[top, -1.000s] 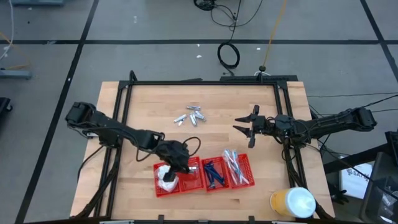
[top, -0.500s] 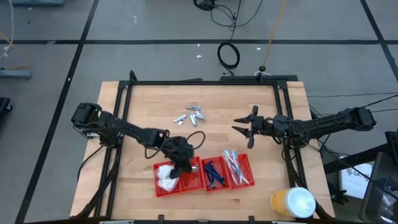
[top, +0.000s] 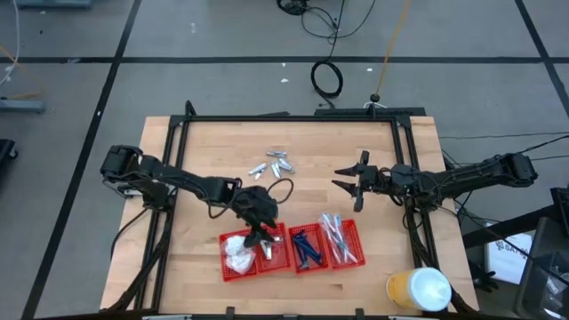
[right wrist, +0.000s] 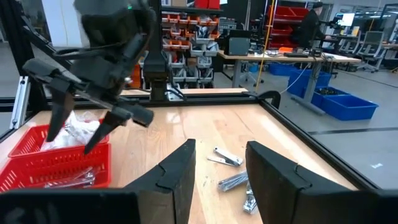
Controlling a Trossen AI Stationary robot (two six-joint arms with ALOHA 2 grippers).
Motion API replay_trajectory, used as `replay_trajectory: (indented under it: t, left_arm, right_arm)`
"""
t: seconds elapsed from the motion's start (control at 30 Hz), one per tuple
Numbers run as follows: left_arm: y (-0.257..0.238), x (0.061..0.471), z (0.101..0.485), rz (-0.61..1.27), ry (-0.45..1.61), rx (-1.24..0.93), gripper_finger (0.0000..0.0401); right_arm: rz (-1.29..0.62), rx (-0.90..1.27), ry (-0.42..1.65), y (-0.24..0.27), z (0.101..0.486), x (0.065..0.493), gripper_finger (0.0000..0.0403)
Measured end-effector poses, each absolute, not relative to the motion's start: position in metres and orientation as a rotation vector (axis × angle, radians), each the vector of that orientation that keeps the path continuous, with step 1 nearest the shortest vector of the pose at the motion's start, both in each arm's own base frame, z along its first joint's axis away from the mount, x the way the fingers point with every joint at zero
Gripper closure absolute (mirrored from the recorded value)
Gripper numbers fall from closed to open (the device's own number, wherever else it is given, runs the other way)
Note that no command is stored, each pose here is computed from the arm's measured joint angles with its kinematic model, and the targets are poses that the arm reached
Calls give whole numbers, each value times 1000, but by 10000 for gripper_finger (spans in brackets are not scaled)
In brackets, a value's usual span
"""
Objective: Pick & Place Travel size toiletries
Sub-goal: Put the silver nail cutter into the middle left red bin
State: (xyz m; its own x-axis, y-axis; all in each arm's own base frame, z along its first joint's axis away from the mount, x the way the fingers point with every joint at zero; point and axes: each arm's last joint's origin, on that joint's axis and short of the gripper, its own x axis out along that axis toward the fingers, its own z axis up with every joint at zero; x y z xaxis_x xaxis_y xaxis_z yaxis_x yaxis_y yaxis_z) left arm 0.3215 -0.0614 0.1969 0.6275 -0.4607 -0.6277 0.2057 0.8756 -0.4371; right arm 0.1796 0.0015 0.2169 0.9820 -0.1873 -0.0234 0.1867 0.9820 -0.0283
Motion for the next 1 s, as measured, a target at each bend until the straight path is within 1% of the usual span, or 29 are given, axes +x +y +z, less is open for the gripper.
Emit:
replay_trajectory:
  t: [0.1, 0.2, 0.3, 0.43, 0.5, 0.57, 0.63, 0.73, 0.9, 1.0]
  left_arm:
    - [-48, 317, 203, -343, 818, -335, 184]
    - [-31, 310, 213, -229, 813, -306, 195]
    - [-10, 302, 224, -47, 785, -265, 207]
    - [17, 289, 231, 272, 801, -199, 220]
    - [32, 283, 227, 372, 845, -208, 223]
    - [47, 281, 222, 428, 876, -267, 223]
    - [62, 279, 214, 464, 913, -346, 215]
    - [79, 280, 200, 504, 962, -398, 192]
    - [101, 285, 172, 548, 1036, -397, 141]
    - [108, 290, 157, 549, 1060, -386, 118]
  right_arm:
    - [-188, -26, 26, 1, 217, 180, 273]
    - [-188, -26, 29, 1, 217, 180, 273]
    - [-188, -27, 32, 1, 216, 180, 273]
    - [-188, -39, 39, 1, 216, 180, 273]
    - [-188, -43, 39, 1, 216, 180, 273]
    - [-188, -46, 40, 1, 216, 180, 273]
    - [-188, -50, 40, 1, 216, 180, 273]
    - [-188, -54, 40, 1, 216, 180, 273]
    - [-188, -55, 40, 1, 216, 180, 273]
    - [-189, -54, 40, 1, 216, 180, 273]
